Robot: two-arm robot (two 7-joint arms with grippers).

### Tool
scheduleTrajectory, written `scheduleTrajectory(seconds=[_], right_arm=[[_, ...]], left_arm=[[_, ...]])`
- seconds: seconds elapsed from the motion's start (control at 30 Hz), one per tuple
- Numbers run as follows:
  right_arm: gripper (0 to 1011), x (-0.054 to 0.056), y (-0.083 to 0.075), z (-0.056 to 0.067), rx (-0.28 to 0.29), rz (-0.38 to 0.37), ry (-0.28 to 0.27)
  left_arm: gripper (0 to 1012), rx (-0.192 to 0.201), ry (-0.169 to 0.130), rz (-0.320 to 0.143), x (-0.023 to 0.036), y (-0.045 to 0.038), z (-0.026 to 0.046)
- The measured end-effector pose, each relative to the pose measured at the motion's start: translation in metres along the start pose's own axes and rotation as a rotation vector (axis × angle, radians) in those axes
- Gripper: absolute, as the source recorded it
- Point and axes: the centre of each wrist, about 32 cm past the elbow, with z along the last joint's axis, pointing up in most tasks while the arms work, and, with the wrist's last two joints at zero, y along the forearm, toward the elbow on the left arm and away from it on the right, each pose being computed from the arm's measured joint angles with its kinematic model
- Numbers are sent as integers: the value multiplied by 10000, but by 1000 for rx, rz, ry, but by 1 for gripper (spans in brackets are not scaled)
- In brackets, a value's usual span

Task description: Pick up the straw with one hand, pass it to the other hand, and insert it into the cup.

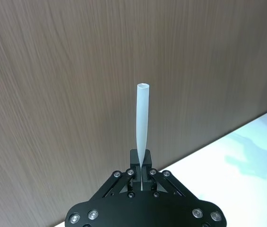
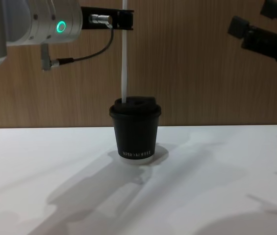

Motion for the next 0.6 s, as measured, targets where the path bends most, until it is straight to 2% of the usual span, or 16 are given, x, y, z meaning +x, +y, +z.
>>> scheduleTrajectory(seconds=[0.43,0.53,0.6], right_arm=[[1001,0,0,0,0,0,0],[1001,0,0,0,0,0,0],[1001,0,0,0,0,0,0]], left_arm=[[16,24,1,-2,-5,-32,-67],[38,26,1,-3,-7,-36,-77],[104,28,1,-3,-8,-38,-81]])
